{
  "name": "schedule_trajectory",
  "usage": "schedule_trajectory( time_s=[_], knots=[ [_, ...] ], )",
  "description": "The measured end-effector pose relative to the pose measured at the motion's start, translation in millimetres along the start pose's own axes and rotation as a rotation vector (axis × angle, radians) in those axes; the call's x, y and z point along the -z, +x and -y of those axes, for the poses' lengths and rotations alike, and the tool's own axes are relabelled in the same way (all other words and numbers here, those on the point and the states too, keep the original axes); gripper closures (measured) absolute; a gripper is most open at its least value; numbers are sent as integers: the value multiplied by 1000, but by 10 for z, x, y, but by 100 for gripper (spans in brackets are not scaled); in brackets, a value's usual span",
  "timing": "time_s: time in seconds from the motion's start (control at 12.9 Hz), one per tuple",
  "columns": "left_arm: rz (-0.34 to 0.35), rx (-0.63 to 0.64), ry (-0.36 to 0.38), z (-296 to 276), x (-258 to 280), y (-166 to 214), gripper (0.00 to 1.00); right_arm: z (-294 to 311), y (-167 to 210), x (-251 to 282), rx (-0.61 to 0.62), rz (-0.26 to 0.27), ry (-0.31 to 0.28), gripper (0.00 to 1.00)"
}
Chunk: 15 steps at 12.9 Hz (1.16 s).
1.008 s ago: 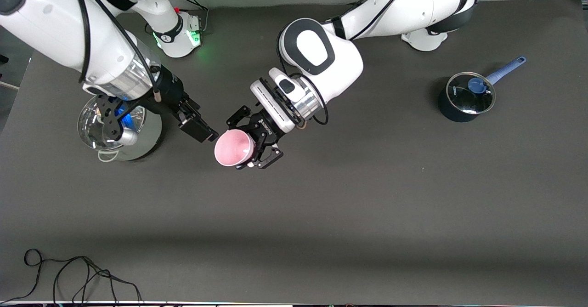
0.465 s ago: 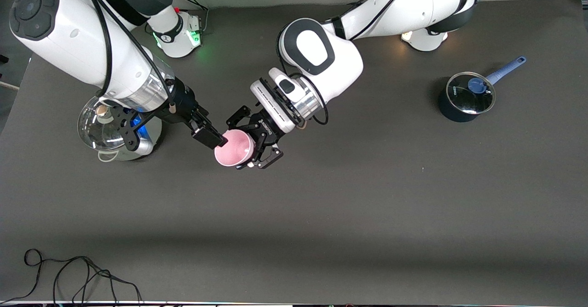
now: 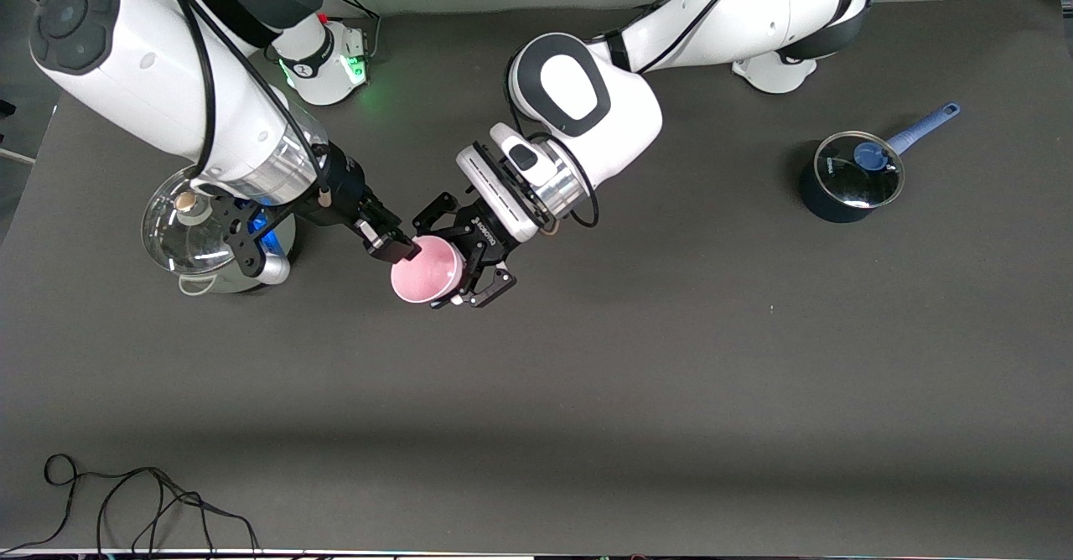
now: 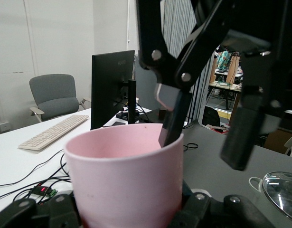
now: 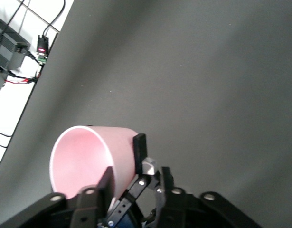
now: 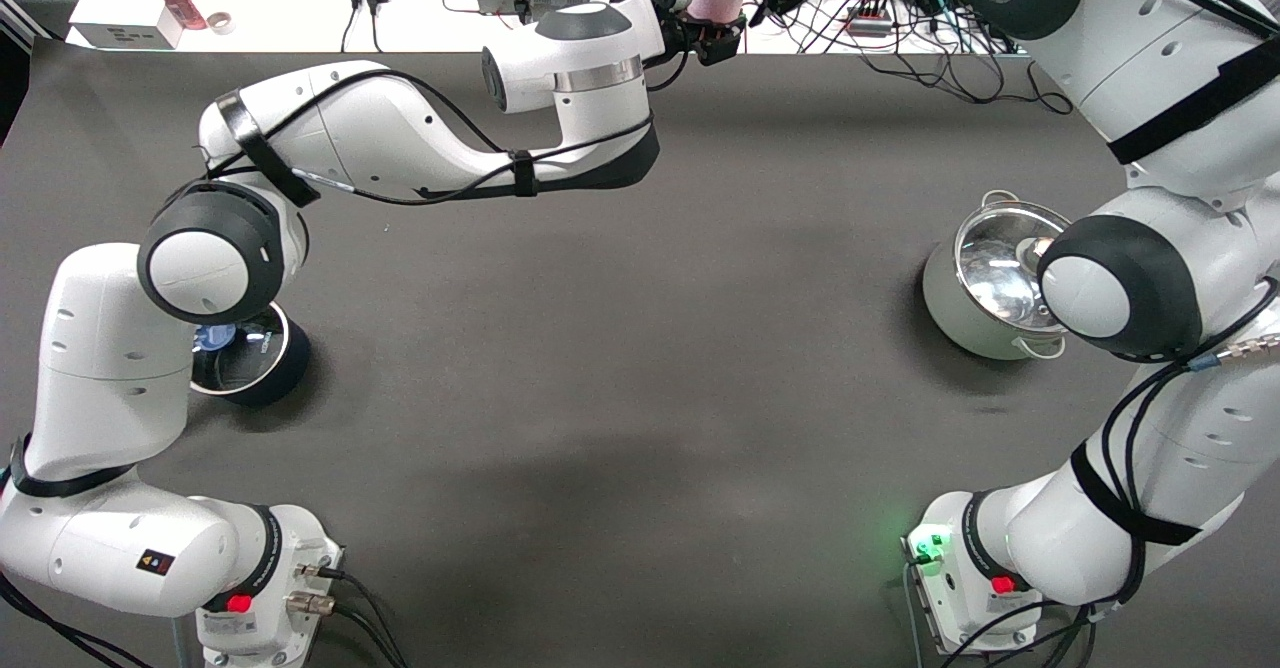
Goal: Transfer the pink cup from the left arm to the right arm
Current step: 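Close the right gripper on the pink cup rim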
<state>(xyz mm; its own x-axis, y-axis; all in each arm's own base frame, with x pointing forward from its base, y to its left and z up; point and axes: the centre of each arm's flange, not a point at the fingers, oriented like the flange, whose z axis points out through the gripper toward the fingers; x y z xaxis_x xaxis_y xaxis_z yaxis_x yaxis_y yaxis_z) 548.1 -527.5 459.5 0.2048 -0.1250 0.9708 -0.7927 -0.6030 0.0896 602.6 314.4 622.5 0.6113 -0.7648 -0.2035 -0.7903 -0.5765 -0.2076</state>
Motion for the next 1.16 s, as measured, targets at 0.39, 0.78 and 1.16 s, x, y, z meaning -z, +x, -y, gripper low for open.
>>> schedule_trajectory(
  time_s=[0.39,0.78,1.16],
  knots=[
    [2,-2,-3,-36,-6,-6,34,30,-8,71,1,-5,26,97],
    [5,-4,1,-20,-9,-22,34,45,-1,46,0,-4,25,97],
    [10,-6,9,8,-10,-45,34,70,-7,5,3,-10,25,97]
  ],
)
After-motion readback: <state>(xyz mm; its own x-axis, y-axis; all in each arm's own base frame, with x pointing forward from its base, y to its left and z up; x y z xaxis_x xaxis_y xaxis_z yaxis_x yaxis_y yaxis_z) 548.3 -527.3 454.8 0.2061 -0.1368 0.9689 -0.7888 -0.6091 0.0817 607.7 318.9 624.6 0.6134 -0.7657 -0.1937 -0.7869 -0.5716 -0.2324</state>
